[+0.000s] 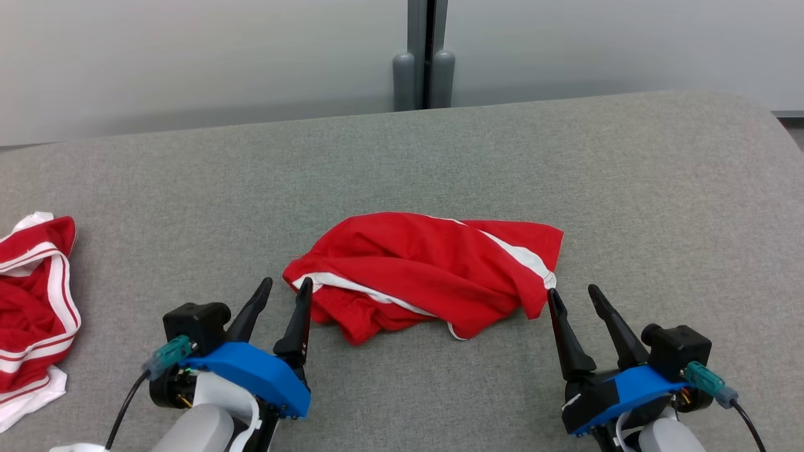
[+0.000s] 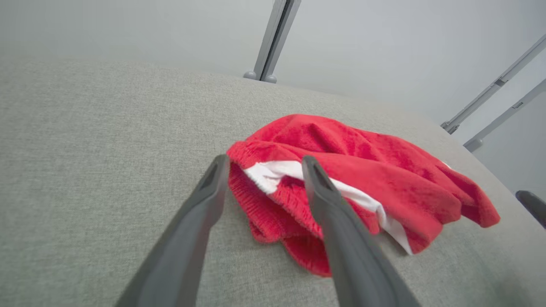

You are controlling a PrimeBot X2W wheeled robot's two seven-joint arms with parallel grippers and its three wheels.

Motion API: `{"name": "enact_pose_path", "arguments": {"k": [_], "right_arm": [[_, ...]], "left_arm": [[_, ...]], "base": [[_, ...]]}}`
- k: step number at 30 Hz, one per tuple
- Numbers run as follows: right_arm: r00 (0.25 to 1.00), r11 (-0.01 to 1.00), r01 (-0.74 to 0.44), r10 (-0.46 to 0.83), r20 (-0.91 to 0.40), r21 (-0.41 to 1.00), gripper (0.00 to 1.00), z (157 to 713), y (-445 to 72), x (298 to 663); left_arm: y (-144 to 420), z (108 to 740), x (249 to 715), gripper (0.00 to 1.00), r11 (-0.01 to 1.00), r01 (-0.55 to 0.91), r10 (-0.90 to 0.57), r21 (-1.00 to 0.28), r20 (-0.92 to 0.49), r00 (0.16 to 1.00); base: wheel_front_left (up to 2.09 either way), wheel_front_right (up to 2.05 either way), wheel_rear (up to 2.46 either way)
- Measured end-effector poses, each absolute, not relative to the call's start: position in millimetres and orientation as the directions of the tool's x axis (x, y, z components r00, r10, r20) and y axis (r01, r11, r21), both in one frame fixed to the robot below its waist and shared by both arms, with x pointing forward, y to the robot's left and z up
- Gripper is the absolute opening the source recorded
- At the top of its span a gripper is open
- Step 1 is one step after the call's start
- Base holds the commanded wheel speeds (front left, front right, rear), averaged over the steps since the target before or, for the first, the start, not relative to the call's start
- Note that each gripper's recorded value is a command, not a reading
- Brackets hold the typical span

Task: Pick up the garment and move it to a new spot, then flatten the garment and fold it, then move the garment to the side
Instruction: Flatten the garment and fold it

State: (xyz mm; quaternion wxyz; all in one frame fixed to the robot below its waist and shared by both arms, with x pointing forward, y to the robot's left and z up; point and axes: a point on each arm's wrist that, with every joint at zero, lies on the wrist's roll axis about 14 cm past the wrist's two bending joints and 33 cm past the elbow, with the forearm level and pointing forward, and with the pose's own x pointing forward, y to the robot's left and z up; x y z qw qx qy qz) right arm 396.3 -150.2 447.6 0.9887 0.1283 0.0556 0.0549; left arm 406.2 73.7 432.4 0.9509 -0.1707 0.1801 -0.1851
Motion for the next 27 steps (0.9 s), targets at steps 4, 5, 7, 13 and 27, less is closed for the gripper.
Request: {"name": "enact_pose_path", "arguments": {"k": [4,5,7,13,27], "right_arm": [[0.99,0.964,-0.086,0.111,-0.088,0.253,1.0,451.3,-154.3,390.9],[0.991,0.965,-0.082,0.106,-0.086,0.251,1.0,452.2,-156.0,389.2],[0.992,0.967,-0.075,0.096,-0.077,0.244,1.0,455.6,-159.6,387.0],[0.994,0.972,-0.061,0.079,-0.072,0.225,1.0,461.3,-166.8,379.1],[0.99,0.97,-0.091,0.112,-0.081,0.225,1.0,464.5,-156.8,367.8]], "left_arm": [[76.9,444.7,402.4,1.0,0.868,0.306,-0.403,-0.391,-0.196,0.894],[80.1,446.1,401.0,1.0,0.869,0.3,-0.393,-0.393,-0.183,0.901],[87.5,450.1,399.2,1.0,0.876,0.291,-0.372,-0.386,-0.155,0.915],[114.5,479.6,402.8,1.0,0.916,0.264,-0.29,-0.302,-0.044,0.956],[170.0,469.3,378.6,1.0,0.972,0.11,-0.124,-0.21,-0.054,0.991]], "base": [[0.0,0.0,0.0],[0.0,0.0,0.0],[0.0,0.0,0.0],[0.0,0.0,0.0],[0.0,0.0,0.0]]}}
